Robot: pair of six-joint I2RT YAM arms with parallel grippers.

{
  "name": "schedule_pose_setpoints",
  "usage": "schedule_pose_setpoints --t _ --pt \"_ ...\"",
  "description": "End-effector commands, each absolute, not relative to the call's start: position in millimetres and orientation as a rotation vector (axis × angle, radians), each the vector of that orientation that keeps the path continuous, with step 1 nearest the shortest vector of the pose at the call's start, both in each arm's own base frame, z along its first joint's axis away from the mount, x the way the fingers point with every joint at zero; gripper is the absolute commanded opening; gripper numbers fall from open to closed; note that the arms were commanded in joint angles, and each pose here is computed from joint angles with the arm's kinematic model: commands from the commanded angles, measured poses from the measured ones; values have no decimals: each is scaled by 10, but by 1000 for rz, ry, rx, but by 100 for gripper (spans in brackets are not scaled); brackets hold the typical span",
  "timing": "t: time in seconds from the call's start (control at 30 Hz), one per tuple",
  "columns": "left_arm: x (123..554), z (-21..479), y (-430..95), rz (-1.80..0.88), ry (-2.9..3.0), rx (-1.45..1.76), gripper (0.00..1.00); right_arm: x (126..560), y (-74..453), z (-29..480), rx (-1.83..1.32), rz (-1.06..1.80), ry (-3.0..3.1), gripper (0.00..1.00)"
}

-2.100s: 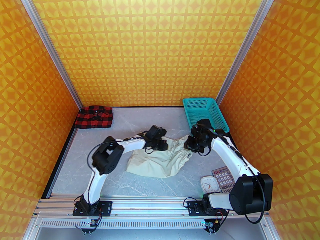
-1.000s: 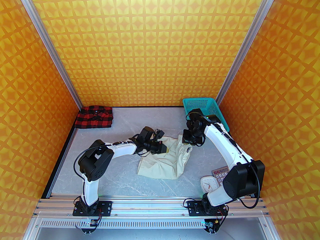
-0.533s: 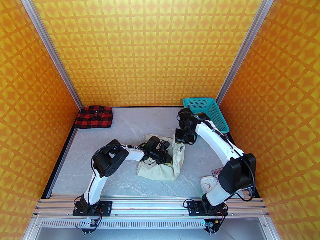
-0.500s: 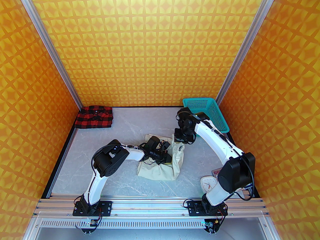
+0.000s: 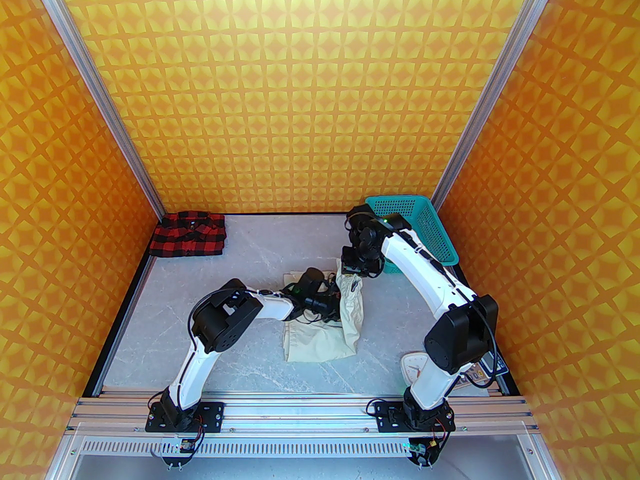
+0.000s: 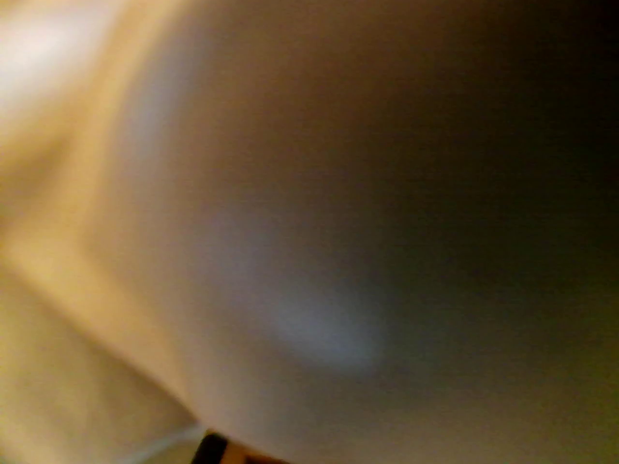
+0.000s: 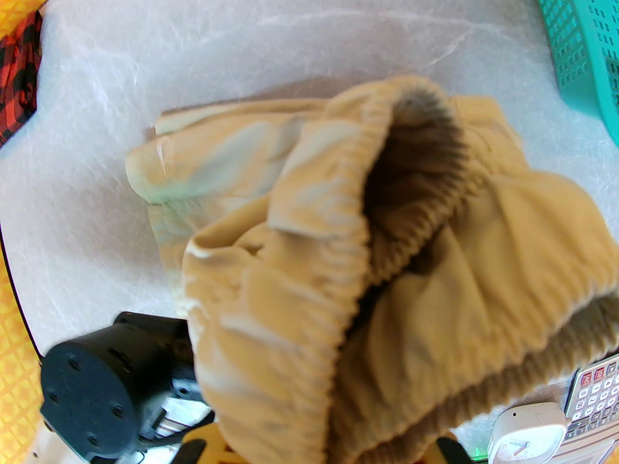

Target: Fold and stack the mixed laundry pile

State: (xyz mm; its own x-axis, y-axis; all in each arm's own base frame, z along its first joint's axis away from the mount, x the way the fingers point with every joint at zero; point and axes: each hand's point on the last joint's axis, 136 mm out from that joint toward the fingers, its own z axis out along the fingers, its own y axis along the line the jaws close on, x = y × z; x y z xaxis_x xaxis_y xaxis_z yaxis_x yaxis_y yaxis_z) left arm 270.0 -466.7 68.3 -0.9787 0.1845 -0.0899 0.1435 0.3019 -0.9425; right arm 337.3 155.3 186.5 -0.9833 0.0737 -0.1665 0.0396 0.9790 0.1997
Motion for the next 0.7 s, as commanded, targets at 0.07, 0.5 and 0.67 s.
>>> schedule_pose_setpoints --t 0.07,0.5,0.67 --pt "2909 1110 -4271 1877 -2646 -283 15 3227 1586 1836 -26 243 2970 17" --pt "2976 949 -2787 1508 -3028 -91 25 3194 1711 1886 -107 160 2974 20" --pt "2823 581 -2229 1186 -3142 40 22 3173 1935 1815 -110 157 2973 20"
